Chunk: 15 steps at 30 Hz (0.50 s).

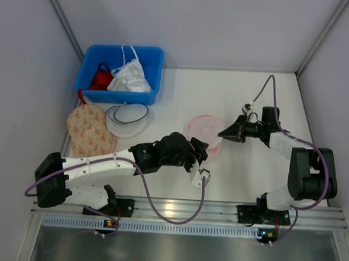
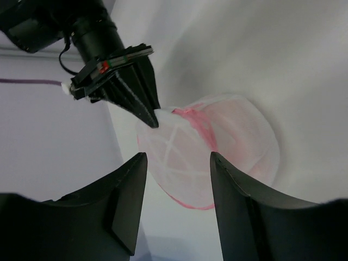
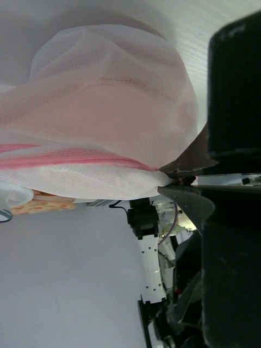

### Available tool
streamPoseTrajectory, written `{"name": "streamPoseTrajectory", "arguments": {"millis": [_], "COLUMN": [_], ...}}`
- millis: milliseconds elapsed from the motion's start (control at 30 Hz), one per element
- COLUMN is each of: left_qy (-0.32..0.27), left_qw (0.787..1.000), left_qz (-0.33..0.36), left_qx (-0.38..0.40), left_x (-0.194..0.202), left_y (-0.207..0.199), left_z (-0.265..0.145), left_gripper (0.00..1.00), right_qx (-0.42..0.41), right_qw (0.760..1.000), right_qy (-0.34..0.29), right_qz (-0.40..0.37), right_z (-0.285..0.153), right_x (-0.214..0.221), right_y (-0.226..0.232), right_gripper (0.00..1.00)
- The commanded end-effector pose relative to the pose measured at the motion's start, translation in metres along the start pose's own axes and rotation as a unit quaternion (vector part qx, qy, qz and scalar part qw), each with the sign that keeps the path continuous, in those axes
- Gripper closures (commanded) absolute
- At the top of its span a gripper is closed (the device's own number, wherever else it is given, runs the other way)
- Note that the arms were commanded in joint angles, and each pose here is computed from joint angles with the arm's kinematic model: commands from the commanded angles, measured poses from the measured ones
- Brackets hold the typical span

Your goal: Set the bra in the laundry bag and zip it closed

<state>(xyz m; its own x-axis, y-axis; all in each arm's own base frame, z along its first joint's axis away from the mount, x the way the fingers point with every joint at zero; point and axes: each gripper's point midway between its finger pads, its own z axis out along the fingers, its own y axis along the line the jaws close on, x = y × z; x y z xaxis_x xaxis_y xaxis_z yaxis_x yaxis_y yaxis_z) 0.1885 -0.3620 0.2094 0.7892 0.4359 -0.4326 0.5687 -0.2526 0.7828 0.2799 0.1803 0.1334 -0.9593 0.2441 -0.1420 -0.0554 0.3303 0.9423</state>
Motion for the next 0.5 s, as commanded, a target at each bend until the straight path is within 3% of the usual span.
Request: {"name": "streamPoseTrajectory", "arguments": {"millis": [0, 133, 467], "left_qy": [0.028, 0.038, 0.099], "left_qw": [0.988, 0.982, 0.973], "left_qz": [0.144, 0.185, 0.196], "left_qx": [-0.043, -0.025, -0.064], "left_x": [-0.005, -0.014, 0.002], "left_y": [0.005, -0.015, -0.016], "left_z": [0.019, 0.048, 0.098], "left_gripper": [0.45, 0.47, 0.54], "right_qx": [-0.005, -0.007, 0.005], "right_qw": [0.999, 0.999, 1.0], "right_qy": [-0.03, -0.033, -0.018], "right_qz": [-0.023, -0.009, 0.004], "right_z": [-0.002, 0.001, 0.008], "right_x": [-0.009, -0.006, -0.008], "right_y": [0.017, 0.015, 0.011], "right_gripper": [1.0, 1.0, 1.0]}}
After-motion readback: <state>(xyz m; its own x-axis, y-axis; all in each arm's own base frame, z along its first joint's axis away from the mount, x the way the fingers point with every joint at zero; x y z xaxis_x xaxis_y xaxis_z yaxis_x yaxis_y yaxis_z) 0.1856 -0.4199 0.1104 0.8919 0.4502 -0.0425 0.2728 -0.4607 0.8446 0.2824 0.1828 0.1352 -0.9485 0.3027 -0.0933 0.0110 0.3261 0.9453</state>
